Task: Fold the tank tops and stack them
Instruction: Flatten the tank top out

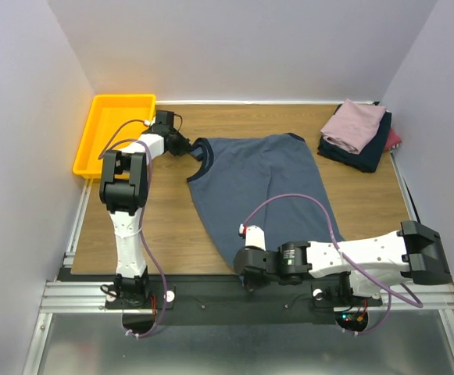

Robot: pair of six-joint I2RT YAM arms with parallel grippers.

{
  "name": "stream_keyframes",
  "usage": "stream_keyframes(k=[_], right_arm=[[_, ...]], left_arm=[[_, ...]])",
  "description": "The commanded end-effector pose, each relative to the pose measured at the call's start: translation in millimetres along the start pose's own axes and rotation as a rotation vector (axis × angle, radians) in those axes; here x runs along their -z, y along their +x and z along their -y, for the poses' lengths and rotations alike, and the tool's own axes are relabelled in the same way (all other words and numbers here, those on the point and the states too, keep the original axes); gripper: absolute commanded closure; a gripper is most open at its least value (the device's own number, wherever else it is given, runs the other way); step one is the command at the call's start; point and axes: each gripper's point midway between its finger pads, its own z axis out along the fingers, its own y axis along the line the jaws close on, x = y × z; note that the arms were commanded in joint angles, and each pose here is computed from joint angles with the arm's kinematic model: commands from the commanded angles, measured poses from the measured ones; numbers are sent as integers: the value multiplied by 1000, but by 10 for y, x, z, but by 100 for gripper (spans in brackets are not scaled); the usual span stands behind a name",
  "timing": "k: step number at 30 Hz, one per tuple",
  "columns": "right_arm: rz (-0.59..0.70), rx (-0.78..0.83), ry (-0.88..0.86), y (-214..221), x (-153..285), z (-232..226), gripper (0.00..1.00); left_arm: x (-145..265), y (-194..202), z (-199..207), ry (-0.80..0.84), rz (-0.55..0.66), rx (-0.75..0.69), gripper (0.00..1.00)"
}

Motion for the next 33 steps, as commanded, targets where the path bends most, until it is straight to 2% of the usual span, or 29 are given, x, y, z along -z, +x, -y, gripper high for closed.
stream_keyframes(k=[1,2,5,8,13,17,19,20,21,22,24,25,27,29,33], right_arm=[[28,-28,-8,-31,61,36,100],[29,-27,-10,-35,68,34,100],[28,-26,-14,-34,76,28,100],[25,-27,-19,-27,83,27,100],[13,-26,-20,3,83,44,100],[19,-38,-22,9,100,82,100],[25,-33,-19,-7,95,74,100],[25,-29,-19,-10,94,69,100],[21,-25,-20,-4,91,56,100],[20,-25,-20,-5,87,55,100],[14,-25,-18,10,79,63,100],[14,-25,-16,15,77,72,100],[14,-28,-14,19,79,87,99],[18,-28,-14,15,78,89,99],[21,-29,-10,11,70,96,100]], left_arm=[[2,-124,129,0,42,-48,78],[-20,-122,138,4,42,-58,80],[-55,-175,222,24,51,-82,100],[-50,-284,384,72,92,-106,100],[47,-636,677,154,244,-158,100],[167,-657,802,174,226,-157,100],[224,-574,633,98,201,-70,100],[338,-550,684,119,194,-55,100],[344,-470,619,112,178,-26,88],[384,-444,588,100,172,15,81],[514,-407,652,135,165,136,75],[538,-324,619,130,149,167,65],[554,-260,649,131,136,259,60],[554,-170,692,128,125,294,49],[525,-90,818,112,122,361,45]])
